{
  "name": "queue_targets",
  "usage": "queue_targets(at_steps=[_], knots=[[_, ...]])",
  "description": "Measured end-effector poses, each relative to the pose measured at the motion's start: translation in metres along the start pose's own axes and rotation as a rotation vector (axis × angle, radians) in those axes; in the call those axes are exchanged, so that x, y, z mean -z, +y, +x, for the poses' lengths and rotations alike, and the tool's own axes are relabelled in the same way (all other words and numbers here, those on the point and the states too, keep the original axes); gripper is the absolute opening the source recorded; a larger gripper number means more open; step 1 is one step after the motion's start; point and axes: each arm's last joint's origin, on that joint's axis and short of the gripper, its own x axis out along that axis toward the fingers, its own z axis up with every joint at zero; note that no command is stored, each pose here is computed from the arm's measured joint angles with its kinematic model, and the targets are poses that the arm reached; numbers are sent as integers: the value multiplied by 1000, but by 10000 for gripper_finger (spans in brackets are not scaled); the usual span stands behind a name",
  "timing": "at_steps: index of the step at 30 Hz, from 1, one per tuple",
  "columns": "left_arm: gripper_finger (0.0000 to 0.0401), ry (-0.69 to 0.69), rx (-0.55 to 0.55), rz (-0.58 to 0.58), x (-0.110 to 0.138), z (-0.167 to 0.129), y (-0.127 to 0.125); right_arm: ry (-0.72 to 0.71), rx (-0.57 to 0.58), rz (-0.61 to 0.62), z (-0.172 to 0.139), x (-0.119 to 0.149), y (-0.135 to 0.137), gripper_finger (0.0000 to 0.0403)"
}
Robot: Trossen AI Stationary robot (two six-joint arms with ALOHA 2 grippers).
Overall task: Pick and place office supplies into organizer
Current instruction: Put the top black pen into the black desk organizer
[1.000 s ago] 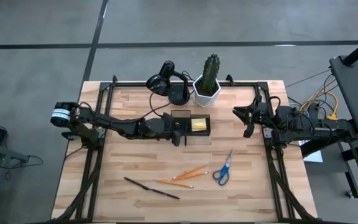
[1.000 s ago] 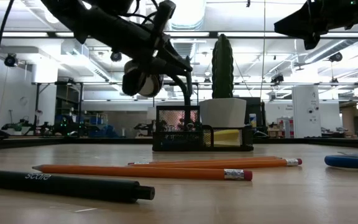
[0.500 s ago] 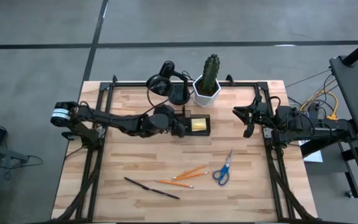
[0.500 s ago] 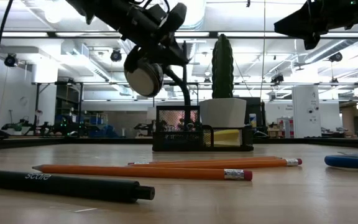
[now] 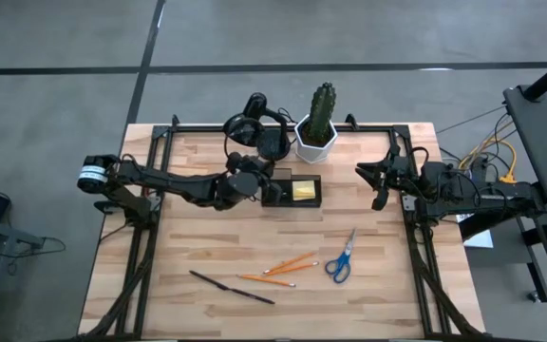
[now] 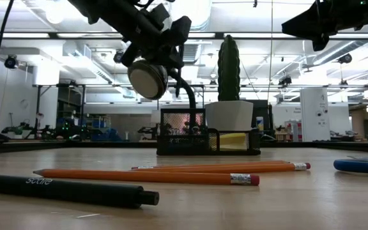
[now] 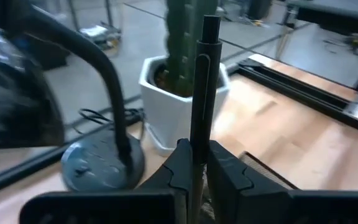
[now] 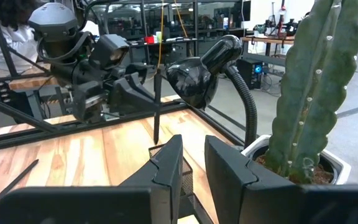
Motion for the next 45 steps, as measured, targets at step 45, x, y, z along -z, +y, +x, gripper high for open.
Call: queue_targets(at_steps=[45], knots=[[12,-14,-202,-17,56,25,1,0,0,8,0,0,0,57]])
